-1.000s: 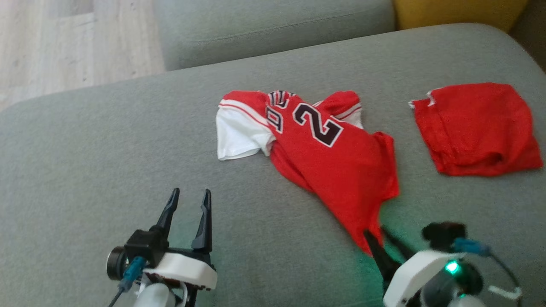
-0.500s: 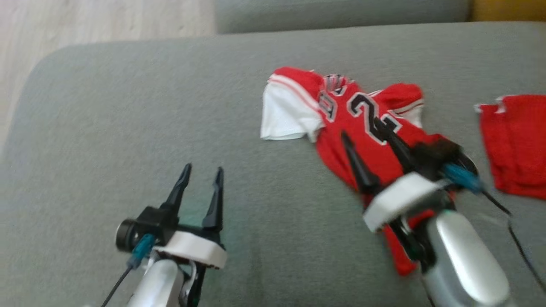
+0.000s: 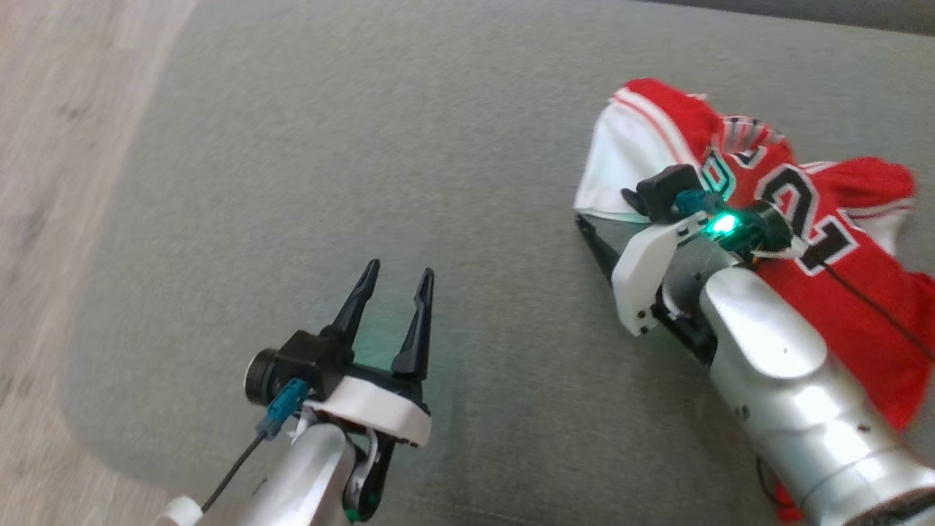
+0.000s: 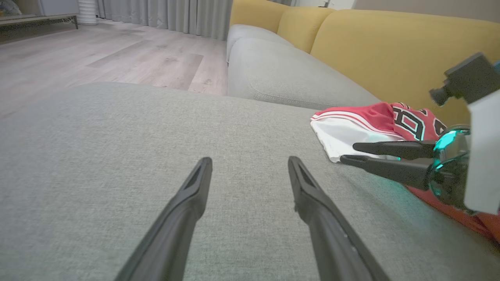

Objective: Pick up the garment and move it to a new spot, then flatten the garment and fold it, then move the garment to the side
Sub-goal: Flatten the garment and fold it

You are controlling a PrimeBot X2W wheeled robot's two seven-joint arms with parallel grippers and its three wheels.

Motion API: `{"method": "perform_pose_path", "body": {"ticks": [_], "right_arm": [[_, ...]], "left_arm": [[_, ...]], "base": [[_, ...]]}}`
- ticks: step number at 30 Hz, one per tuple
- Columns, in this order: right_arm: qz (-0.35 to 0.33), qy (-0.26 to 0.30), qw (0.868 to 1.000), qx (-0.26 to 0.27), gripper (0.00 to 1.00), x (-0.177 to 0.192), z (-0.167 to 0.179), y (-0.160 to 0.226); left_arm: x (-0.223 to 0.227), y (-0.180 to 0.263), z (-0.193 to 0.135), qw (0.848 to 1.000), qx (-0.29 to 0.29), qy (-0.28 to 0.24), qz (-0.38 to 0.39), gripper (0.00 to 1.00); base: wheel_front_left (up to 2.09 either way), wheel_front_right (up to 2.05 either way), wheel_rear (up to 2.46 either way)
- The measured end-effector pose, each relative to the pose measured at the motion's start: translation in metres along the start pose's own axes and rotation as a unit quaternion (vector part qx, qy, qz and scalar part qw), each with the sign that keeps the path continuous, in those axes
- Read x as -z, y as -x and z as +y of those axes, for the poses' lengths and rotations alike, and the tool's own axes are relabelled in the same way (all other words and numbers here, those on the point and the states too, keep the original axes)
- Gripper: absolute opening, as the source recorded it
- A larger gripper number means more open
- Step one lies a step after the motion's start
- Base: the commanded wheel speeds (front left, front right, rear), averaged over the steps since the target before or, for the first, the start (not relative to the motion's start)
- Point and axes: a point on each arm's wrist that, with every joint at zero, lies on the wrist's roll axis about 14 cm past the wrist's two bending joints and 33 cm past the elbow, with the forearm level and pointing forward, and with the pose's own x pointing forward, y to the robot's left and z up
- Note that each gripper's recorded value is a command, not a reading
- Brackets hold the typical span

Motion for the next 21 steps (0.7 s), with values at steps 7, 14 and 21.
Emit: {"method": "perform_pose_path", "body": {"ticks": [7, 14, 21], "right_arm": [[0.046, -0.003, 0.999, -0.011, 0.0, 0.001, -0.004, -0.035], [0.006, -0.057, 0.997, -0.045, 0.0, -0.018, 0.023, -0.041], [-0.106, -0.085, 0.98, -0.144, 0.0, -0.086, 0.085, -0.018]], "left_arm": [[0.001, 0.004, 0.016, 1.0, -0.029, -0.001, 0.004, 1.0], [0.002, 0.005, 0.017, 0.999, -0.035, 0.0, 0.005, 1.0], [-0.009, 0.003, 0.02, 0.999, -0.04, -0.004, -0.012, 1.0]], "base": [[0.0, 0.0, 0.0], [0.0, 0.0, 0.0], [0.0, 0.0, 0.0]]}}
